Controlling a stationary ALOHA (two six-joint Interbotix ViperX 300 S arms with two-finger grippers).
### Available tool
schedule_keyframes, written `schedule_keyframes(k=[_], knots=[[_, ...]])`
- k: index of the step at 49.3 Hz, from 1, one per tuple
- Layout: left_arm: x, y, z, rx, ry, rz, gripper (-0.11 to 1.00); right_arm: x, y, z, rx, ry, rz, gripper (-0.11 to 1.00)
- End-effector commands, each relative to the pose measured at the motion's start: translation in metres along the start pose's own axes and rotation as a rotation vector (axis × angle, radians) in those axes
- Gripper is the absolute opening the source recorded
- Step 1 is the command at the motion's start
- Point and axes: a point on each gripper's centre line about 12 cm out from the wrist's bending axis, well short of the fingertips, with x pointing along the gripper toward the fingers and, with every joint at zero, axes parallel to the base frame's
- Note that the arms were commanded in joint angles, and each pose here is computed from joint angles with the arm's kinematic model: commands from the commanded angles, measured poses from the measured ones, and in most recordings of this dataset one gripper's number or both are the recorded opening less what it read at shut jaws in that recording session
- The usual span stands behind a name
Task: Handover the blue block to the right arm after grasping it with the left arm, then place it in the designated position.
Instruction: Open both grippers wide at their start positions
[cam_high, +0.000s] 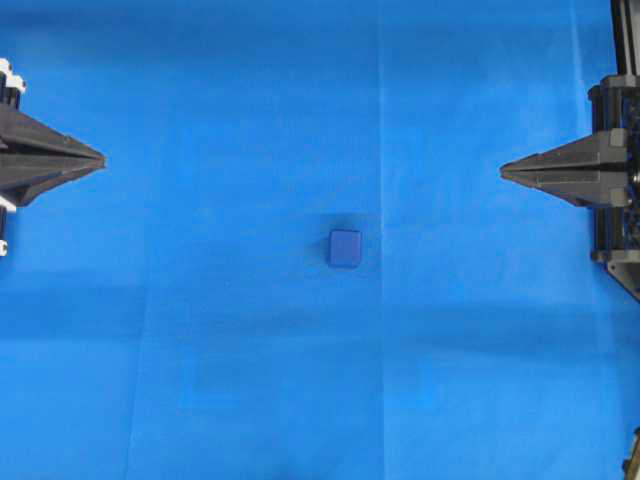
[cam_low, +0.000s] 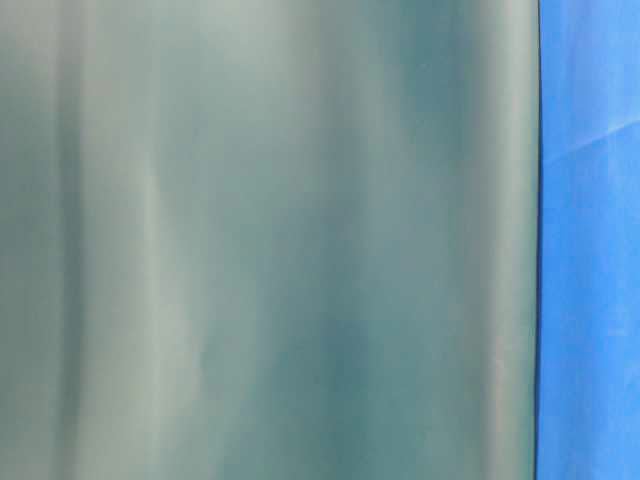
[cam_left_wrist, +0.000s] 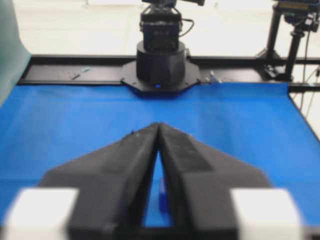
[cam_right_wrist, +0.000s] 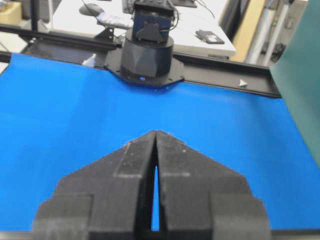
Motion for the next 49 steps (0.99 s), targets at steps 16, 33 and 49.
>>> schedule_keyframes(k=[16, 33, 49], knots=[[0.001, -0.002, 0.004, -0.010, -0.014, -0.008, 0.93, 0.002, -0.003, 0.012, 0.053, -0.032, -0.017, 0.92], [0.003, -0.002, 0.003, -0.010, -0.005, -0.009, 0.93, 0.002, -0.003, 0.014, 0.055, -0.039, -0.019, 0.97], [0.036, -0.001, -0.002, -0.011, 0.017, -0.004, 0.93, 0.003, -0.003, 0.014, 0.053, -0.039, -0.019, 0.97]])
